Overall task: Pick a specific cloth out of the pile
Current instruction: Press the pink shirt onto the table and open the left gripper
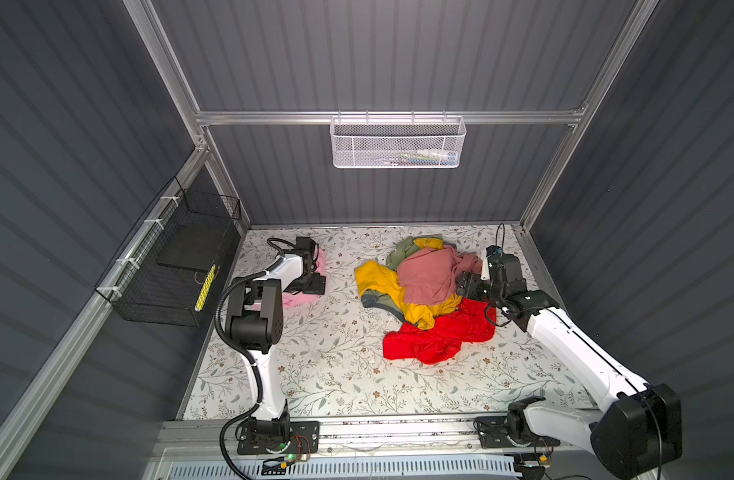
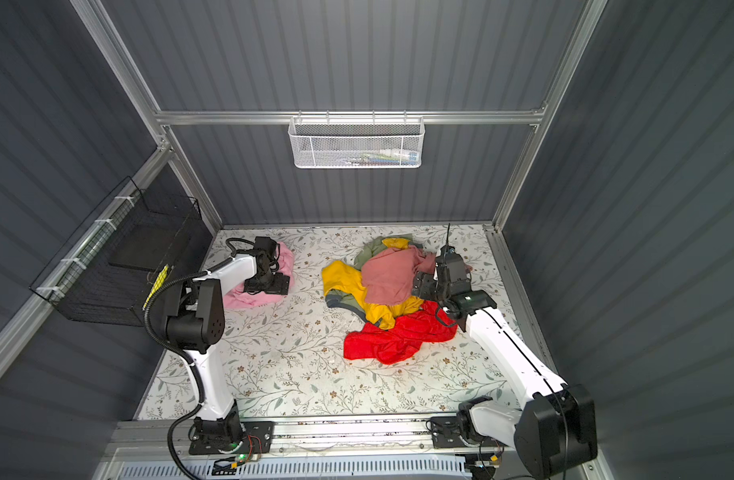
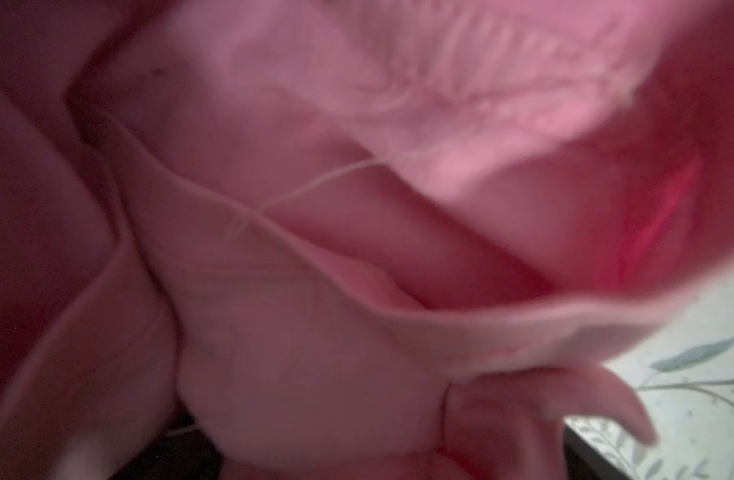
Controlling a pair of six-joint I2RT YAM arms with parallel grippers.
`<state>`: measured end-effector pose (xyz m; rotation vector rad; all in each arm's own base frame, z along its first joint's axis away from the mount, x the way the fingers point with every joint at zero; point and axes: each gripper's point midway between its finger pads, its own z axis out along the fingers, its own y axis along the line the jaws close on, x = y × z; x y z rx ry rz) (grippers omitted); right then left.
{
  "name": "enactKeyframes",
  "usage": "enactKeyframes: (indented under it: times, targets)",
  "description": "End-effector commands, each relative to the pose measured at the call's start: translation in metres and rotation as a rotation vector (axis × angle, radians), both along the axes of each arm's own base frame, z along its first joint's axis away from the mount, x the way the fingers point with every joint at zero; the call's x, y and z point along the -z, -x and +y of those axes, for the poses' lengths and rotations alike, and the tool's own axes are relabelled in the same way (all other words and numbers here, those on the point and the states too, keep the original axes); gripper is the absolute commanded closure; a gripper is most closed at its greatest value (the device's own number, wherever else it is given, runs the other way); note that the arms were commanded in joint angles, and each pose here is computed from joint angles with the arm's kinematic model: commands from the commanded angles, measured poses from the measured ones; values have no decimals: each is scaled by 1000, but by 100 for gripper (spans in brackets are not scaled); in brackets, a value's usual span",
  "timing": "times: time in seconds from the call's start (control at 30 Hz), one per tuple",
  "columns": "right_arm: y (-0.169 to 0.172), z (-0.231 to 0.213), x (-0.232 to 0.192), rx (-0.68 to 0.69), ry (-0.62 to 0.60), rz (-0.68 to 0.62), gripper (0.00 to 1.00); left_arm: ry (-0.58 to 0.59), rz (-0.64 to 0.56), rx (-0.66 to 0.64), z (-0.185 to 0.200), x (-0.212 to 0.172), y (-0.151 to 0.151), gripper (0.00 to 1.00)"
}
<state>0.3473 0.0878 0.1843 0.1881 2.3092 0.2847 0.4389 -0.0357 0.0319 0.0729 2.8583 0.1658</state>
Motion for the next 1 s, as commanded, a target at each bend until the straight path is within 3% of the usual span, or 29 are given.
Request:
enactKeyframes:
  times: [0.0, 0.07, 0.2, 0.3, 0.53, 0.77, 0.97]
  targets:
    - [-1, -4, -14, 11, 22, -28, 14, 28, 26, 10, -9, 20, -4, 13]
    - [-1, -5, -18, 14, 23, -38, 14, 33, 33, 30, -11, 26, -7, 26]
    - [3, -9, -15, 19, 40, -23, 13, 55, 3, 110, -23, 25, -15, 70]
    - [3, -9, -15, 17, 41, -23, 13, 36, -46, 213, -34, 17, -23, 85]
    - [0, -6, -17, 8, 39, -23, 13, -95, -122, 435, -35, 8, -45, 94]
    - [0, -7, -15, -5, 62, -9, 14, -219, -180, 713, -35, 4, -63, 96]
    - [-6, -3, -13, -27, 70, 2, 13, -113, -245, 775, -23, -8, -72, 92]
